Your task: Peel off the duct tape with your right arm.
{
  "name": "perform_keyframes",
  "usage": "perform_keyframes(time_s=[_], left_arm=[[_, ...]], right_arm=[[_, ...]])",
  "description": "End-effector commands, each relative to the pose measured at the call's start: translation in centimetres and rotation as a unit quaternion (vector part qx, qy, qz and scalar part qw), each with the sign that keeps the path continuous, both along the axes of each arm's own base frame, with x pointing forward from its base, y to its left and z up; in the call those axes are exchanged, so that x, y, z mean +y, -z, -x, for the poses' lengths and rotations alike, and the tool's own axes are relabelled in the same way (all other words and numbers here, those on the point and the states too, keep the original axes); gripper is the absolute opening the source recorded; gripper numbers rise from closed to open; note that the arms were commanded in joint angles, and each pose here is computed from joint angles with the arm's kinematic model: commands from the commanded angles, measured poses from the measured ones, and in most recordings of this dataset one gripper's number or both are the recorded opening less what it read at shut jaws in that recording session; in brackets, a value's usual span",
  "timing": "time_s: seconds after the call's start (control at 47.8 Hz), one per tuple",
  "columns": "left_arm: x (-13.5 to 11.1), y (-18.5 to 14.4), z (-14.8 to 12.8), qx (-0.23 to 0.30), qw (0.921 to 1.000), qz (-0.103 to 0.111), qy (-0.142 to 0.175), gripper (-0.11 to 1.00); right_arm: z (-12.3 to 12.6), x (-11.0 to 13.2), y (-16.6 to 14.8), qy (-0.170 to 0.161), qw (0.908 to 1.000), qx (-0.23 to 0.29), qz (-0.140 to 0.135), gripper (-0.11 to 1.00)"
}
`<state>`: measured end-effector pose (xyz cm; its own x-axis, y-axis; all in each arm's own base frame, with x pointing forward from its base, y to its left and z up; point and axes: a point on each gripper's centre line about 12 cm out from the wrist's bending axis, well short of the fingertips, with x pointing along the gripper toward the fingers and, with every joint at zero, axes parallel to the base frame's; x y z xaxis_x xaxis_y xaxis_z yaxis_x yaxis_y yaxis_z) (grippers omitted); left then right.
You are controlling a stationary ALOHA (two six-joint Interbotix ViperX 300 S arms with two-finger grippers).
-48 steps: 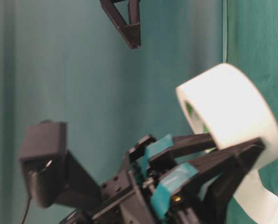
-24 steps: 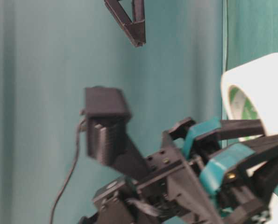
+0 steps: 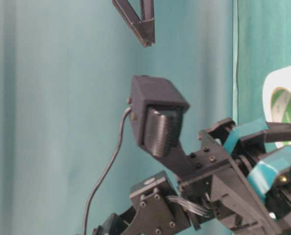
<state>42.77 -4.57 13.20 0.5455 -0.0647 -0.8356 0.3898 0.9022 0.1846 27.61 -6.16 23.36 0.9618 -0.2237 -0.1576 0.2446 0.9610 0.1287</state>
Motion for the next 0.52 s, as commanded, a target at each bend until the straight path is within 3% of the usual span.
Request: perform_keyframes(time_s=[0.0,0.461,0.503], left_arm=[[-0.3,-1.77,-0.9,-0.021,0.9998,0.002,0.003,0.2],[-0.61,-1.82,-1.14,-0.01,0.9997,0.016,-0.015,0.2],[-0.74,-2.0,-1.15,-0.013,0.9997,0.017,-0.015,0.25]], right_arm=[[-0.09,0.07,-0.77,-0.001,0.9999,-0.015,0.003,0.56],[-0.11,0.06,-0.78,-0.001,0.9999,-0.017,0.003,0.56],[-0.11,0.06,-0.78,-0.001,0.9999,-0.017,0.002,0.56]])
